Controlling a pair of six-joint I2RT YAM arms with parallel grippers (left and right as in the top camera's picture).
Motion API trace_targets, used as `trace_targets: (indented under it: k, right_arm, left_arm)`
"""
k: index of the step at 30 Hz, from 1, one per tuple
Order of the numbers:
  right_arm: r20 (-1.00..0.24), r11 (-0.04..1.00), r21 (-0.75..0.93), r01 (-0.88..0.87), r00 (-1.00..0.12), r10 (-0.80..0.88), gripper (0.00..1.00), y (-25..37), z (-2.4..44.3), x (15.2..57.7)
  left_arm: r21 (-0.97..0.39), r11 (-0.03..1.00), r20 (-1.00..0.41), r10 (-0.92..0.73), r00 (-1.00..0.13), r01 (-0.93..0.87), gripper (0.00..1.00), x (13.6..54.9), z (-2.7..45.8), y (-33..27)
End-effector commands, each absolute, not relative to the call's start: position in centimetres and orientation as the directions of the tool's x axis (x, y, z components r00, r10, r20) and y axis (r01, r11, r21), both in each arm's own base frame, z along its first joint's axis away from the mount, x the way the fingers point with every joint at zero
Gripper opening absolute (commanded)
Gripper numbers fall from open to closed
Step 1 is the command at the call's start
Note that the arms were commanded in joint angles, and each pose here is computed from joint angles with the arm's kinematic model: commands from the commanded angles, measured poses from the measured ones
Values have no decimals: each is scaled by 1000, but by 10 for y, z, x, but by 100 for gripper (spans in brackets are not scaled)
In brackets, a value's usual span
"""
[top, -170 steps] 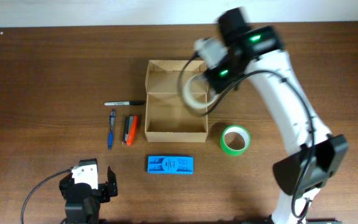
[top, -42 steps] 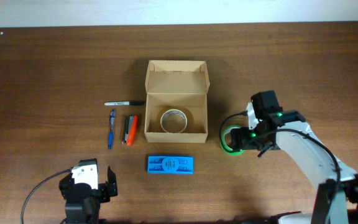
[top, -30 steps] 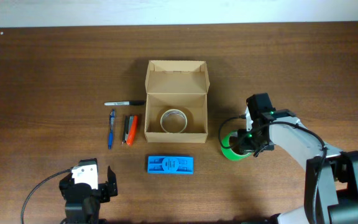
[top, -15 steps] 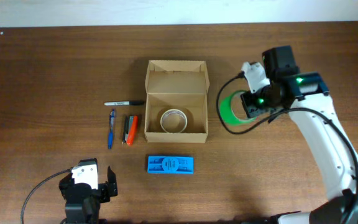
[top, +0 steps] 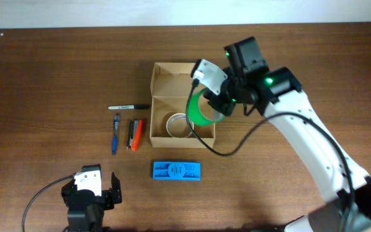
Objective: Pack container
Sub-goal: 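Lower the green tape roll into the box beside the white roll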
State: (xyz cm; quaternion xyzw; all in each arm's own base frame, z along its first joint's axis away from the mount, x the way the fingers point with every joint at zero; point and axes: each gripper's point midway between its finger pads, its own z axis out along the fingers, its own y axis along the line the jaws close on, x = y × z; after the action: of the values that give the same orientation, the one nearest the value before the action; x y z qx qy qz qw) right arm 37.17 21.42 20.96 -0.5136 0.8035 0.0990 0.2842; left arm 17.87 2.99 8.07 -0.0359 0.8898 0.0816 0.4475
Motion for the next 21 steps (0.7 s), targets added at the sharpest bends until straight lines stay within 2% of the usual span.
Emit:
trace_targets:
  k: [1, 13, 21]
  right_arm:
    - [-543, 434, -168, -885, -285, -790, 4, 221, 212, 392]
    - [-414, 296, -123, -947, -222, -883, 3, 256, 141, 393]
    - [-376, 288, -90, -953, -235, -896, 4, 258, 112, 395]
  left_arm:
    - [119, 985, -800, 21, -600, -124, 100, 179, 78, 29]
    - [119, 985, -800, 21, -600, -124, 100, 179, 78, 29]
    - [119, 985, -800, 21, -600, -124, 100, 179, 78, 29]
